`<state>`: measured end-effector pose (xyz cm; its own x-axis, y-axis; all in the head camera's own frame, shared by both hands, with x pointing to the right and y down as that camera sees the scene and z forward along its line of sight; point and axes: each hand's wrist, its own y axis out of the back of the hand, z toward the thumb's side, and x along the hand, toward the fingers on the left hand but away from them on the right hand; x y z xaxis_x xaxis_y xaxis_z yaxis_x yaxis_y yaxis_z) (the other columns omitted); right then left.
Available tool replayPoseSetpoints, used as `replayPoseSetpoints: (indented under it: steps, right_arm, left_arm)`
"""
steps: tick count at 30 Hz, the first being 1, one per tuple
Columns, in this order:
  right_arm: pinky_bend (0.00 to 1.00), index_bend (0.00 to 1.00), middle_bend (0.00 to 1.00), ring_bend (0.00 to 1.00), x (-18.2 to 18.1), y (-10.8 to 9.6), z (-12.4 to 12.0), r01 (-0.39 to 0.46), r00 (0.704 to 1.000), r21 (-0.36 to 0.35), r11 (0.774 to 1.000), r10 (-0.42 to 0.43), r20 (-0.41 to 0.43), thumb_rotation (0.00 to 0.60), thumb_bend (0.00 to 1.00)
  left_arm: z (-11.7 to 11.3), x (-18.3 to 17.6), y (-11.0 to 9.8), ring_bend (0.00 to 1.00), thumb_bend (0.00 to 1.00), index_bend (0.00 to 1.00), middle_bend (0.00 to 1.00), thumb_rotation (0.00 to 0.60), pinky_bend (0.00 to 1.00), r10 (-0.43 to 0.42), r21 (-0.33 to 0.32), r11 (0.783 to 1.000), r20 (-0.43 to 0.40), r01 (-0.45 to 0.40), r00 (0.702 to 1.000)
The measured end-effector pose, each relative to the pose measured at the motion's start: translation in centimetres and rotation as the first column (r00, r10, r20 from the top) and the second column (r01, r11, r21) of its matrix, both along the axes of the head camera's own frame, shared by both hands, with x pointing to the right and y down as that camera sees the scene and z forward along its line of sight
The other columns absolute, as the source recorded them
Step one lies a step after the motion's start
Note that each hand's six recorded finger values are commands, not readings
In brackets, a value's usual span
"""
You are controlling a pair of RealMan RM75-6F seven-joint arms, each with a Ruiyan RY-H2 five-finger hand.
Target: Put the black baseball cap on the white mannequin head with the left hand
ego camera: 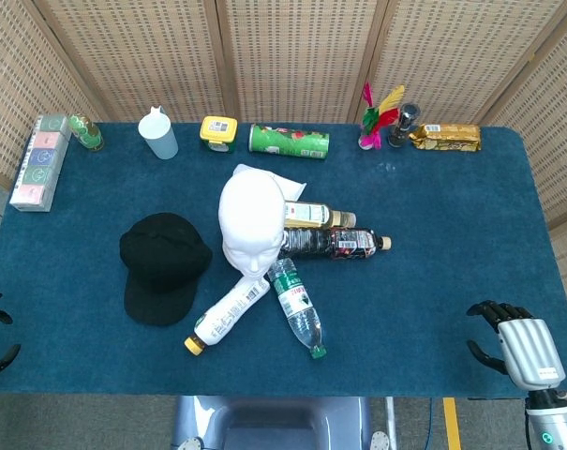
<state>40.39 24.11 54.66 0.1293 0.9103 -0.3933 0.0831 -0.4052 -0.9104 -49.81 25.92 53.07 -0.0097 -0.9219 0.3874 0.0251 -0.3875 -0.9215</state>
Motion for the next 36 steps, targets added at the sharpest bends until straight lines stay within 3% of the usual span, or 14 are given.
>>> replayPoseSetpoints:
  steps: [3, 8, 16, 23, 29, 36]
  right_arm:
    - [0.46, 0.39, 0.42, 0.44, 0.2, 0.1, -0.1, -0.005, 1.0, 0.0, 1.0, 0.005, -0.004, 0.6, 0.26]
    - [0.46, 0.39, 0.42, 0.44, 0.4, 0.1, -0.5, -0.013, 1.0, 0.011, 1.0, 0.013, -0.008, 0.6, 0.26]
    - [0.46, 0.39, 0.42, 0.45, 0.8, 0.3, -0.8, -0.023, 1.0, 0.022, 0.999, 0.024, -0.012, 0.6, 0.26]
    - [0.47, 0.39, 0.42, 0.45, 1.1, 0.4, -1.1, -0.029, 0.999, 0.028, 0.999, 0.03, -0.016, 0.6, 0.26]
    - [0.47, 0.39, 0.42, 0.45, 1.3, 0.5, -1.4, -0.036, 0.999, 0.038, 0.999, 0.037, -0.012, 0.6, 0.26]
    - [0.47, 0.39, 0.42, 0.45, 1.8, 0.7, -1.6, -0.05, 0.999, 0.04, 0.998, 0.051, -0.014, 0.6, 0.26]
  left_arm:
    - [1.1, 0.6, 0.0, 0.26, 0.18, 0.58, 0.34, 0.6, 0.44, 0.037, -0.033, 0.999, 0.001, -0.037, 0.999]
    - [3.4, 2.5, -0.9, 0.33, 0.18, 0.58, 0.47, 0.6, 0.5, 0.135, -0.069, 0.989, 0.008, -0.134, 0.991]
    - [7.6, 5.6, -2.3, 0.35, 0.13, 0.58, 0.51, 0.6, 0.55, 0.263, -0.105, 0.96, 0.0, -0.261, 0.965]
    - [11.2, 10.0, -2.9, 0.35, 0.13, 0.6, 0.53, 0.6, 0.56, 0.335, -0.108, 0.933, -0.08, -0.342, 0.939]
    - [13.1, 12.9, -3.5, 0.35, 0.13, 0.6, 0.53, 0.6, 0.56, 0.388, -0.083, 0.914, -0.115, -0.398, 0.915]
    - [14.4, 15.6, -3.9, 0.35, 0.13, 0.6, 0.53, 0.6, 0.56, 0.409, -0.06, 0.905, -0.151, -0.421, 0.9]
